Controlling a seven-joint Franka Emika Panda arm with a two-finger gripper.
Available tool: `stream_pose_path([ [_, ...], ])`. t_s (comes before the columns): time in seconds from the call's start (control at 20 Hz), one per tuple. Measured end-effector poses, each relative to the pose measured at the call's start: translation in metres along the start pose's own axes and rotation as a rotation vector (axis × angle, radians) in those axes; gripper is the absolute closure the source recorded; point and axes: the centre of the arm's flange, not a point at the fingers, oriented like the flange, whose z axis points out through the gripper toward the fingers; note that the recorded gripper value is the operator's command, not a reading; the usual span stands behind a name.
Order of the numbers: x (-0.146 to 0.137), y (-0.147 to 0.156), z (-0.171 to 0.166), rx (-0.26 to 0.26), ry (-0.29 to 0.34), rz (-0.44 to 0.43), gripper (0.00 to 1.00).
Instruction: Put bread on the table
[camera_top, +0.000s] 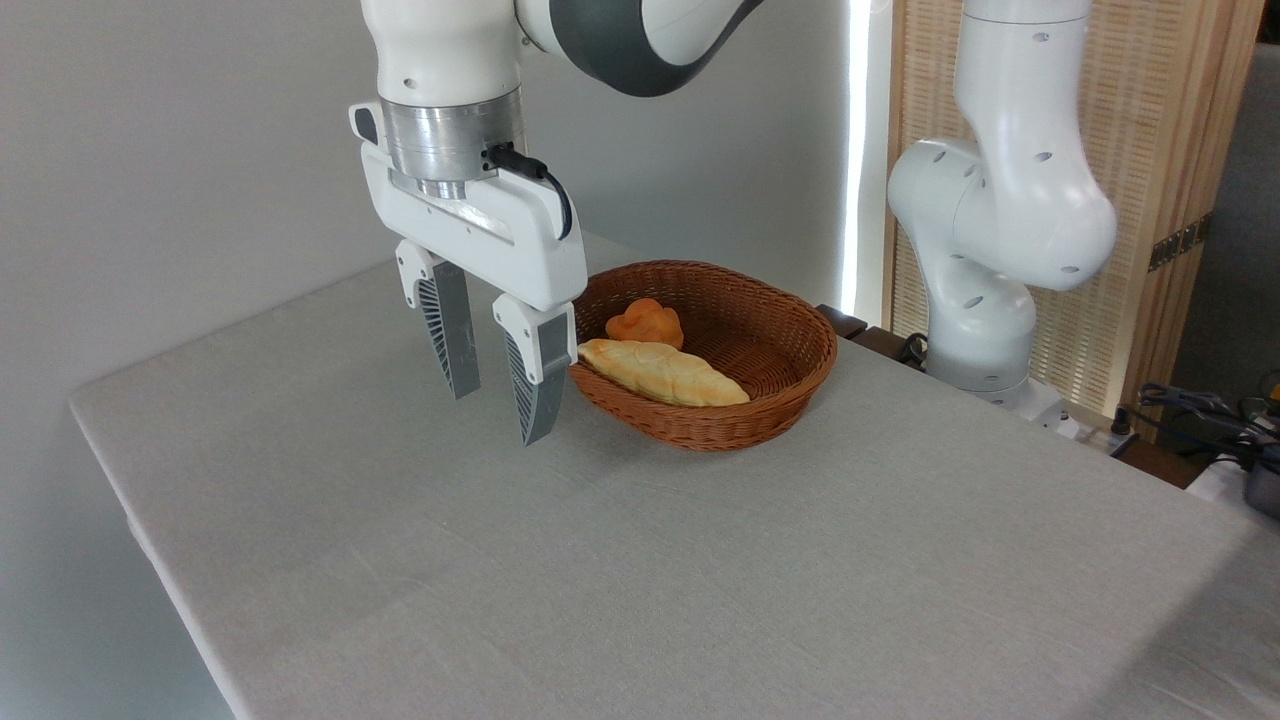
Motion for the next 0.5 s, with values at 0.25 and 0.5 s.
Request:
stream_pose_path([
  [0.25, 0.0003, 0.0003, 0.0005, 0.000, -0.001, 0.001, 0.00],
  [0.5, 0.0028, 0.0019, 0.0042, -0.004, -0.006, 0.005, 0.00],
])
